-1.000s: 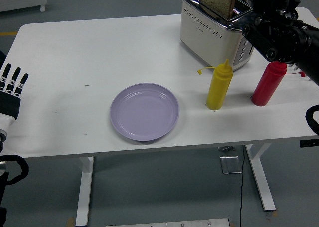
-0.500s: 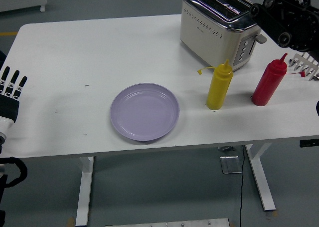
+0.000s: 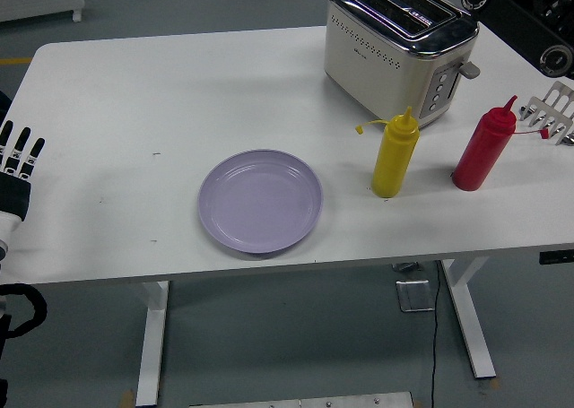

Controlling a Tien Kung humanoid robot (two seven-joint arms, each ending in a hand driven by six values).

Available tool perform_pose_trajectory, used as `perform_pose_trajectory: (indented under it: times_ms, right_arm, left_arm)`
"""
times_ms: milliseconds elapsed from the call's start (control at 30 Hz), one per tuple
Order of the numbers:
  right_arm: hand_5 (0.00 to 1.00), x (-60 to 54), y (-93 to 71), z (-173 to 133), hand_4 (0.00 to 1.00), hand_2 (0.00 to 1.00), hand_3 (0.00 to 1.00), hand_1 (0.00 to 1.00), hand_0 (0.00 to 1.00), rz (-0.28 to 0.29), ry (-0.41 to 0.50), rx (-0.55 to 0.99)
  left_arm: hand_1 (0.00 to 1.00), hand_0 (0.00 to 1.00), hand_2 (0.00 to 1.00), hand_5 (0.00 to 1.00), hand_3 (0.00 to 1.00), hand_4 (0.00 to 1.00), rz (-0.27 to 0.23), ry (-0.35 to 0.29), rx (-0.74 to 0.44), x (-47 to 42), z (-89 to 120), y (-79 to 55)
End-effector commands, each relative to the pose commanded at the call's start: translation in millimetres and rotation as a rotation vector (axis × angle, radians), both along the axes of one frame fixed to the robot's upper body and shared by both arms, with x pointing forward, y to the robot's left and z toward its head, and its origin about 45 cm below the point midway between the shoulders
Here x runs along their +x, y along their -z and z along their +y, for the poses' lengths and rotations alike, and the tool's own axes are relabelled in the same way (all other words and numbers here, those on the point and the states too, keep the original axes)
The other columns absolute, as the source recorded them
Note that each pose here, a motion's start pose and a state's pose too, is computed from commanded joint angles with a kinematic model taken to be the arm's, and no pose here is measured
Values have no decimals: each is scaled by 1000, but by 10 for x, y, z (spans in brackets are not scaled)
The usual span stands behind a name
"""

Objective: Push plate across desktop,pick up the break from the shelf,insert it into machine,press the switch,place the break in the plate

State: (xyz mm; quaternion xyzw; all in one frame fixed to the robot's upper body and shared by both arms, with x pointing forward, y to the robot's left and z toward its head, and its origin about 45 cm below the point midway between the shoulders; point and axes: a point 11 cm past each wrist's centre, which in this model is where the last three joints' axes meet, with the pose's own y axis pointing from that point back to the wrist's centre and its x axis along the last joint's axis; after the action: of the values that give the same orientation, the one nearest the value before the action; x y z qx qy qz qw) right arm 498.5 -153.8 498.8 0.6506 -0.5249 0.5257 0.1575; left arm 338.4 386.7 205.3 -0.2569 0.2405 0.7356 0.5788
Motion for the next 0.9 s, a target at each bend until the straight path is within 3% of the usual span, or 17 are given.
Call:
perform_pose_trajectory:
  times_ms: [200,600,733,900]
  right_arm:
    - [15,-325,216,405,188,387,489,327,287,112,-172,-66]
    - [15,-1160,1061,1160,165,389,492,330,293,312,-505,-285]
    - [15,-1279,1255,1255,165,389,492,330,293,339,-545,-326]
    - [15,-1257,1407,1290,165,393,495,335,296,338,-530,-352]
  left_arm:
    - [871,820,944,998,794,604,0,-2,-1,-1,1,1]
    - [871,818,947,998,794,605,0,-8,-5,-4,8,5]
    - [871,818,947,998,794,605,-5,-11,-7,3,14,-9]
    - [871,818,947,998,791,606,-9,-16,-8,6,29,-23]
